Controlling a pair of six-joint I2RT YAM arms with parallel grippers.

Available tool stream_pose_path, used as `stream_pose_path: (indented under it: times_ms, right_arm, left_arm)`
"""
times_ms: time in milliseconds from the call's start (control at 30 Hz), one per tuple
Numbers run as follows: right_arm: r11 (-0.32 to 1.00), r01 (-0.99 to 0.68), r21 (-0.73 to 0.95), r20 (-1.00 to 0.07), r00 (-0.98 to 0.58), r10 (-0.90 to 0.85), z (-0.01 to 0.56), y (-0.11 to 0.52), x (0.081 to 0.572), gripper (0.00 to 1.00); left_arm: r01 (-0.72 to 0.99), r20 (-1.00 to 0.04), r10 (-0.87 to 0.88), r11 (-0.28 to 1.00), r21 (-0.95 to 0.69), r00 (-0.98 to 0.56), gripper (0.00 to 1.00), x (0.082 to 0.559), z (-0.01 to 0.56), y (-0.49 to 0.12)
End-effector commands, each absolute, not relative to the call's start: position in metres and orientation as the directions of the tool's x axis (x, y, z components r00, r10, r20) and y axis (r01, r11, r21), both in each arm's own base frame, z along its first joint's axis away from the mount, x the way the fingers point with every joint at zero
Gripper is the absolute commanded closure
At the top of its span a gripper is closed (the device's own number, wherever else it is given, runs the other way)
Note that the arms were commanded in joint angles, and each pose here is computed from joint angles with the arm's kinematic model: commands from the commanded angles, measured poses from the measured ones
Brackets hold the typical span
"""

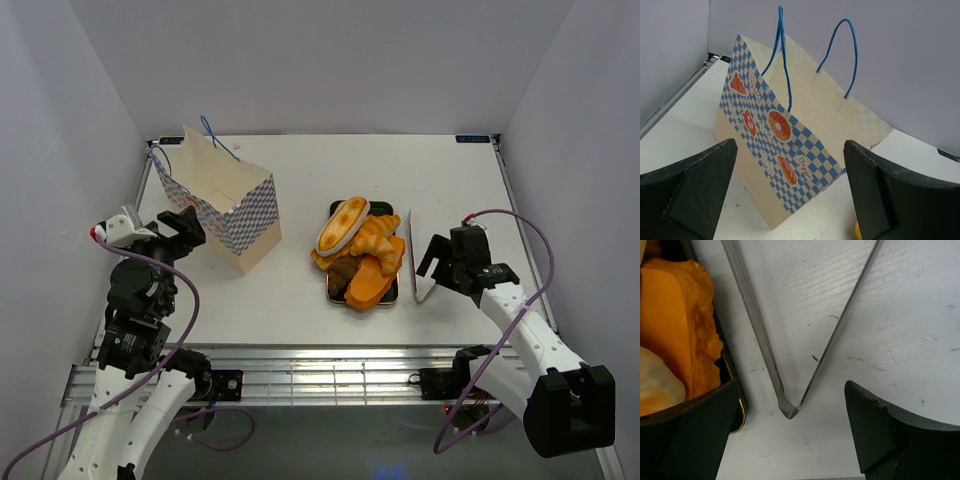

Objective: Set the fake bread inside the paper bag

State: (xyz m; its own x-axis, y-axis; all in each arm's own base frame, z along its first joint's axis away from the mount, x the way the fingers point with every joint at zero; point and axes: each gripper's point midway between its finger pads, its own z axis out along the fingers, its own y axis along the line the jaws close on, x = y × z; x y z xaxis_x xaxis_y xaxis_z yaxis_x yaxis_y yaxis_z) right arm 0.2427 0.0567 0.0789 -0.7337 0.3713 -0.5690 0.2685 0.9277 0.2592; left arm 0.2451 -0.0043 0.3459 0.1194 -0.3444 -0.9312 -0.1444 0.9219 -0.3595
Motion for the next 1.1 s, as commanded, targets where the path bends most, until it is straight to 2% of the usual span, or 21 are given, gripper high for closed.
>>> stream_pose_path:
  times_ms: [0,367,600,1067]
  right_arm:
    - [0.948,0.185,0.258,-0.551,-0.778,0.302,0.073,0.069,0.242,0.1]
    - [0.976,0.158,0.148,-0.479,-0.852,0.211,0.044,0.083,0.239,0.1]
    - [0.968,0.227,0.109,-0.508,-0.824,0.251,0.041,0.075,0.251,0.1]
    - [0.971,0.238,0.034,-0.549,-0.807,0.217,0.043,0.072,0.291,0.1]
  left_arm:
    - [-0.136,-0.933,-0.336,0.926,-0.352,0.126,0.02,0.244,0.348,-0.005]
    - [-0.1,-0.936,-0.331,0.934,-0.343,0.119,0.02,0.242,0.348,-0.012]
    - [-0.088,-0.939,-0.324,0.938,-0.335,0.118,0.02,0.242,0.349,-0.015]
    - [-0.068,-0.947,-0.304,0.948,-0.312,0.106,0.02,0.243,0.346,-0.021]
